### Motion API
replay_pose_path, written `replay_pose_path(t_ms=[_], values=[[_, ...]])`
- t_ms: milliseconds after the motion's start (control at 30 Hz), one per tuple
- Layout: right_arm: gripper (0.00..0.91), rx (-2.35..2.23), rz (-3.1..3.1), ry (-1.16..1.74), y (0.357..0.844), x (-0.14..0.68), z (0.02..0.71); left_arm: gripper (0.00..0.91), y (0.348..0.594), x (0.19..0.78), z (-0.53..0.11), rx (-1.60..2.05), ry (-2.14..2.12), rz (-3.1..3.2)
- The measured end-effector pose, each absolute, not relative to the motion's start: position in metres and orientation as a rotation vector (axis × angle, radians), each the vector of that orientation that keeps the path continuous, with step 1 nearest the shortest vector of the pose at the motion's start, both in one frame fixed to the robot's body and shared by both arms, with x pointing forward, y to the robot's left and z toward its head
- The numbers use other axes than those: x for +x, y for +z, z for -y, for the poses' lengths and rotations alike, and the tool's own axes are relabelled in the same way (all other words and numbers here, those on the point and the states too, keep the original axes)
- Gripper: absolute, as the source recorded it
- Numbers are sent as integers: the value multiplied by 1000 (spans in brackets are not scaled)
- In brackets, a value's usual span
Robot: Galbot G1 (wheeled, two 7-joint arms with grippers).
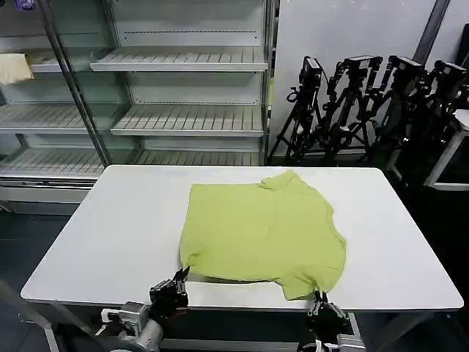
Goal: Fold and organize the clothes.
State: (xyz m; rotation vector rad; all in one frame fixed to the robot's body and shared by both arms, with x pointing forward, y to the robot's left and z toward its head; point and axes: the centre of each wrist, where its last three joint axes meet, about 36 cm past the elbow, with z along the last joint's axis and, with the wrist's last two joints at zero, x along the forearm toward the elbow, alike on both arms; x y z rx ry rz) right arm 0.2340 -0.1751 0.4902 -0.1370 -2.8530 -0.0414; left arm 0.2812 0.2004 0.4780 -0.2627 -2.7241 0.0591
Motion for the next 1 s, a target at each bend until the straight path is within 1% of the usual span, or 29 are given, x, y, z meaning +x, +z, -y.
replay_pose_path(t_ms=[400, 1000], values=[[0, -116, 2959, -36, 498, 255, 196, 30, 485, 292, -206, -329, 104, 2763], [0, -10, 2970, 27, 479, 331, 216, 30, 475, 351, -214, -362, 53, 2795]])
